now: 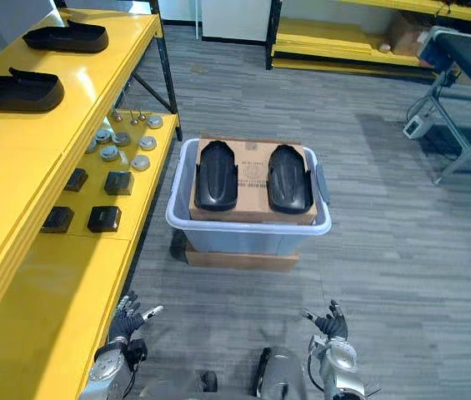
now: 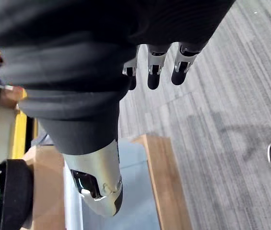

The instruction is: Walk over and take plastic housings, then place them on the shelf

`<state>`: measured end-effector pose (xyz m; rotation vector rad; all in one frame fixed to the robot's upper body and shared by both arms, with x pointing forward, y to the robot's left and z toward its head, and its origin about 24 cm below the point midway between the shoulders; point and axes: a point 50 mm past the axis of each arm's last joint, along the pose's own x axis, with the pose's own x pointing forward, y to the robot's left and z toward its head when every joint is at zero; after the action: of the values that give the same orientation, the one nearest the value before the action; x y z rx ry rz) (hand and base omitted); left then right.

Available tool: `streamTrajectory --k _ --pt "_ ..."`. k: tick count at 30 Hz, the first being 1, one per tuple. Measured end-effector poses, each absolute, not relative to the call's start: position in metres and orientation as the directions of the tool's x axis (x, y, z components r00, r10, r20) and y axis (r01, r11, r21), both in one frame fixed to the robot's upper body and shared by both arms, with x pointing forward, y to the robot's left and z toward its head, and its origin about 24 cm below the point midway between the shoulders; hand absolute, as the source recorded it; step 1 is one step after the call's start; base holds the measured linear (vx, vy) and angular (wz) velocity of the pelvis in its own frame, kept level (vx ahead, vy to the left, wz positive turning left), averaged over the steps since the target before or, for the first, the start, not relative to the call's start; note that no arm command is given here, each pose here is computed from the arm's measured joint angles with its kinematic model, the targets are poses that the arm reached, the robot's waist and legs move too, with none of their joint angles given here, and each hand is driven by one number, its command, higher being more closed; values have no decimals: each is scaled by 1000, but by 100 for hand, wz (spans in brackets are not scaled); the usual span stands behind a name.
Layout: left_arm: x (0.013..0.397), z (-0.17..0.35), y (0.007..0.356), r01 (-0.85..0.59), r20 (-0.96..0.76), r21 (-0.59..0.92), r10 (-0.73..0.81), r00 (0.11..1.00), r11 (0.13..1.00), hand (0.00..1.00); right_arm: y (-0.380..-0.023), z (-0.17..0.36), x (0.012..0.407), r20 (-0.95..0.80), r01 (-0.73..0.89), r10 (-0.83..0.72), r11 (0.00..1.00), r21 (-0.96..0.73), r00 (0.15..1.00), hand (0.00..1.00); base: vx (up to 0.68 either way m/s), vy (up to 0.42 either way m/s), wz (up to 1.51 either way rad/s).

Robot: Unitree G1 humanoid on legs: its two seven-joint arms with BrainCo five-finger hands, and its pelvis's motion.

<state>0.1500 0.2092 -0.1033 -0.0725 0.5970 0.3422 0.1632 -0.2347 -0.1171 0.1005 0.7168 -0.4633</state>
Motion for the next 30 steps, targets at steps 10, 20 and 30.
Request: streamTrajectory --k 10,20,30 --pt "140 -110 194 -353 -595 -15 276 755 935 0 -238 -101 185 -578 435 -382 899 -52 721 0 354 -188 6" --pt "138 -113 205 -347 -607 29 292 739 937 0 -258 -105 165 -594 489 -452 865 -110 666 0 117 116 -15" --pt "129 -115 209 -328 -624 55 289 726 943 0 -319 -33 189 -274 640 -652 755 -144 707 0 71 14 -6"
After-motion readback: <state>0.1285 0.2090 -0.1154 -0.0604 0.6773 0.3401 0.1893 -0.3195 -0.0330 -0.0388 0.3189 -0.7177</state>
